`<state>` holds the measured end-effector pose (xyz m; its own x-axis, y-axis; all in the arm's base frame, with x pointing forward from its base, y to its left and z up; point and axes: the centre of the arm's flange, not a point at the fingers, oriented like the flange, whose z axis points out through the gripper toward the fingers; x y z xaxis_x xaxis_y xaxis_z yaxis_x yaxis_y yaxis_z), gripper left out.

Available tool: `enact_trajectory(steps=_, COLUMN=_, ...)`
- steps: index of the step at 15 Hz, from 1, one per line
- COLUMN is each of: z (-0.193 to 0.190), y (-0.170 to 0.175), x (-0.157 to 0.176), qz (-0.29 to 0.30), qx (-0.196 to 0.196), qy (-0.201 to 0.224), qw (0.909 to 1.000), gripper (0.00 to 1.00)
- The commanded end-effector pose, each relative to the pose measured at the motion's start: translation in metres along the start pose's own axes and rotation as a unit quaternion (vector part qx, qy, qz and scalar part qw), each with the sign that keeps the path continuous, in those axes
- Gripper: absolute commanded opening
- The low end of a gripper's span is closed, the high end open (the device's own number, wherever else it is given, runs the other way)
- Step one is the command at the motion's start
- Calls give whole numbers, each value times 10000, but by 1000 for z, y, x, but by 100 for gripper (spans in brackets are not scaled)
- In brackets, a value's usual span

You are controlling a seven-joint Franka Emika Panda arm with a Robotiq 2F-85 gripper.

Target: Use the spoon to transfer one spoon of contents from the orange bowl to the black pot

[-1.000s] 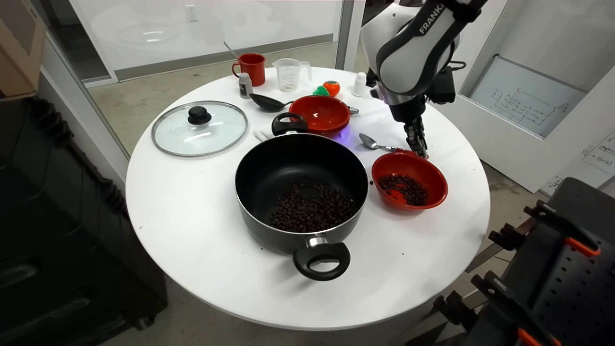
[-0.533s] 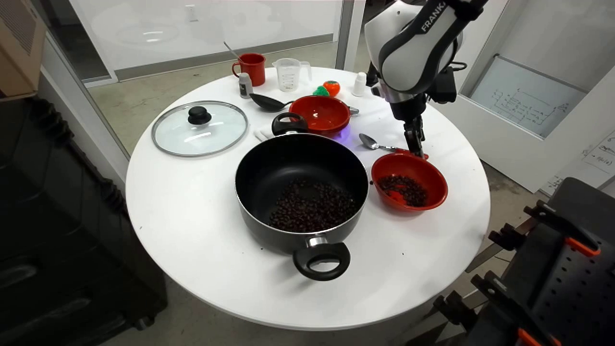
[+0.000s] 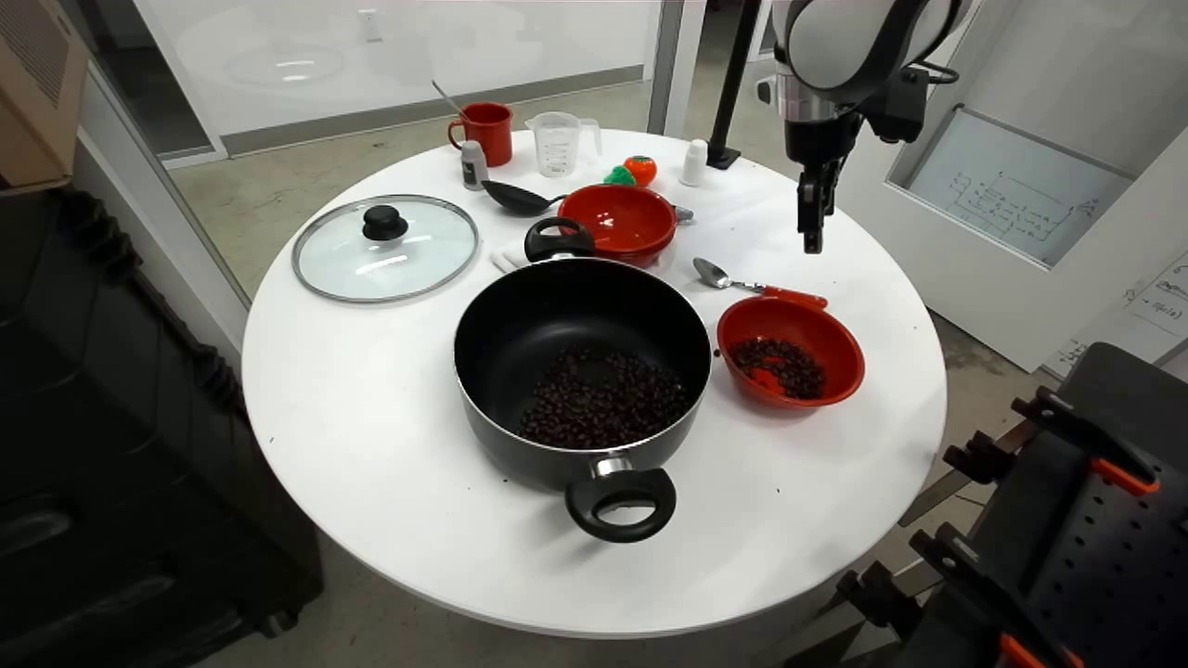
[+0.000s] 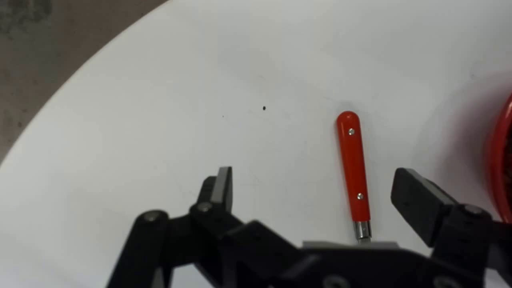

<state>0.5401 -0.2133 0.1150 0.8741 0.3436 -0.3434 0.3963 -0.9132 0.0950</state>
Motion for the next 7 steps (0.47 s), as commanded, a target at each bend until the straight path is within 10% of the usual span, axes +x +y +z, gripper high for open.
enact_trajectory(steps=1, z=-39, y=-11, x=-34, qz=633, qx=382, qy=43, qw=9973, gripper=100)
enact_trajectory(steps=7, z=-18, y=-1, x=-16, qz=360, qx=196, qy=31, qw=9992, gripper=100)
